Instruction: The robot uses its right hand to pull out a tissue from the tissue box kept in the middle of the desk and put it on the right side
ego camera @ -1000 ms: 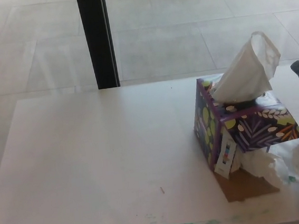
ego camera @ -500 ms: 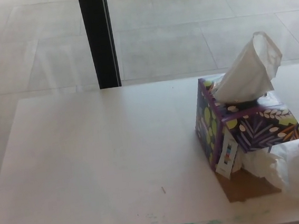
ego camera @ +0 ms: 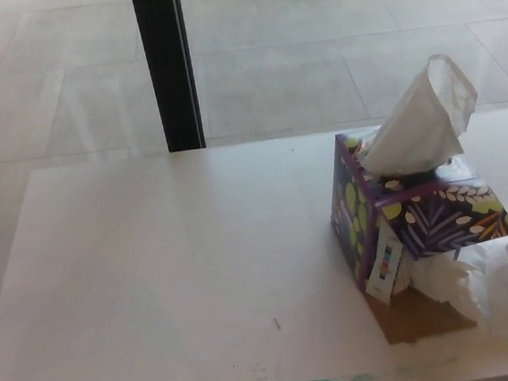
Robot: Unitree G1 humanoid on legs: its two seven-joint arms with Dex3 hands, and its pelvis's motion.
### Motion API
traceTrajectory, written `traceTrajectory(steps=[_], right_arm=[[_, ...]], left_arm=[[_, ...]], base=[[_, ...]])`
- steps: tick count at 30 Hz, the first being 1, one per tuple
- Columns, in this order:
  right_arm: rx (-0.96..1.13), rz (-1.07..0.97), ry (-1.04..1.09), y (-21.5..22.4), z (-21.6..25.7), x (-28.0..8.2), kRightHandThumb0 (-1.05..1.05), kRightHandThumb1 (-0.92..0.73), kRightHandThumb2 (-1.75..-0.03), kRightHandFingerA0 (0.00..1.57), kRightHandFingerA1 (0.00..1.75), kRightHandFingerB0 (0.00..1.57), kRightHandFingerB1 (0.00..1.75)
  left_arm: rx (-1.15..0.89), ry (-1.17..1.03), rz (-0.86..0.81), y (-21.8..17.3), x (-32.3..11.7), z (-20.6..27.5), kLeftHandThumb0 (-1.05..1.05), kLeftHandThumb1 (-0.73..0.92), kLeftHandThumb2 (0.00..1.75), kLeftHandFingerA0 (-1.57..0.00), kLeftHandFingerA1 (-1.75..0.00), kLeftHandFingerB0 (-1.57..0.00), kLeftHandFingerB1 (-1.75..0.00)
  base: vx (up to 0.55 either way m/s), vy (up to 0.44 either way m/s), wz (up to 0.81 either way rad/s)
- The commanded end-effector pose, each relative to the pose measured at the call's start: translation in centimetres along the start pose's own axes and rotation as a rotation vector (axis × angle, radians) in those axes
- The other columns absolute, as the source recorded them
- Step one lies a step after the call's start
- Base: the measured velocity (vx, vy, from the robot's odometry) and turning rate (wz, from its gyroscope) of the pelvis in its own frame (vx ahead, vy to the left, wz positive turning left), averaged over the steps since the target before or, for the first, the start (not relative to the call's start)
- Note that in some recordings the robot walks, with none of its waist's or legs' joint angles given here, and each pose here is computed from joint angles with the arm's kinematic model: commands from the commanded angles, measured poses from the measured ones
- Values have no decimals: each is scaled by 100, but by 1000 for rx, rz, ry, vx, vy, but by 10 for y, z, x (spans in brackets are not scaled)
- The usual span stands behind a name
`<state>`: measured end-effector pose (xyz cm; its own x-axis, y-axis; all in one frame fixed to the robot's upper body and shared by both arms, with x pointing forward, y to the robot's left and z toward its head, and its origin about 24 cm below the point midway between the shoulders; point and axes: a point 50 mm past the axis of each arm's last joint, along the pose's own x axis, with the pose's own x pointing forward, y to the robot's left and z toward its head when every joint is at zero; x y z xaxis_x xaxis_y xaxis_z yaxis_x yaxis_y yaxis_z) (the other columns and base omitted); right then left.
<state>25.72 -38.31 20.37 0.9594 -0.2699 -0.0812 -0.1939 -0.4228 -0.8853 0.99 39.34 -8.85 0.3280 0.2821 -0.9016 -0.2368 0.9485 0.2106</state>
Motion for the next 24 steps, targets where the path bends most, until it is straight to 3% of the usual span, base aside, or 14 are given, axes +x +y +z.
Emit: traceTrajectory(steps=[1,2,3,7,8,9,11,16,17,18,19,21,22,24], right_arm=[[699,-194,786,160,-98,-162,-71,-60,-103,48,73,29,57],[698,-194,786,160,-98,-163,-71,-60,-103,48,73,29,57],[734,-195,811,172,-94,-168,-75,-78,-63,49,77,31,50],[987,-159,1015,232,-58,-193,-81,-76,-62,46,81,30,56],[1060,-151,1067,240,-52,-196,-85,-61,-104,47,81,26,62],[1079,-162,1087,243,-49,-198,-76,-73,-62,47,81,29,55],[1218,-215,1169,255,-41,-204,-74,-70,-61,42,83,28,56],[1335,-123,1270,275,-24,-222,-74,-74,-60,31,97,12,68],[1286,33,1297,283,-23,-234,-75,-77,-62,37,92,14,63],[1298,70,1329,287,-21,-239,-74,-55,-97,45,81,17,61],[1318,106,1344,289,-20,-244,-71,-68,-63,19,79,21,60],[1468,80,1353,292,-16,-245,-63,-62,-66,17,86,14,67],[1467,87,1347,292,-14,-244,-67,-64,-64,33,88,21,65],[1423,107,1340,293,-13,-243,-67,-64,-64,33,88,21,65]], left_arm=[[-46,-23,38,7,-1,6,-82,92,70,-55,-46,-46,-43],[-46,-22,37,7,-1,5,-82,92,70,-55,-46,-46,-43],[-42,-24,33,7,-2,5,-85,92,69,-55,-47,-46,-44],[-53,-17,30,9,-3,3,-80,92,70,-54,-46,-46,-44],[-56,-15,31,9,-3,3,-80,92,70,-53,-46,-46,-43],[-66,-13,26,7,-2,2,-81,92,68,-53,-47,-45,-43],[-61,-11,20,4,-1,1,-80,92,70,-53,-46,-45,-43],[-35,-17,35,6,-2,2,-78,92,74,-52,-47,-43,-43],[-39,-9,36,8,-3,1,-79,92,72,-51,-46,-44,-43],[-17,-6,33,8,-4,0,-80,92,75,-51,-47,-41,-43],[-11,-4,38,9,-4,-1,-82,92,73,-52,-47,-44,-43],[-21,-12,43,9,-4,1,-81,92,74,-53,-48,-41,-42],[-33,-15,46,9,-4,2,-79,92,72,-52,-46,-44,-42],[-44,-18,48,9,-4,2,-79,92,72,-52,-46,-44,-42]], base=[[0,0,0],[0,0,0],[0,0,0],[0,0,0],[0,0,0],[0,0,0],[0,0,0],[0,0,0],[0,0,0],[0,0,0],[0,0,0],[0,0,0],[0,0,0],[0,0,0]])
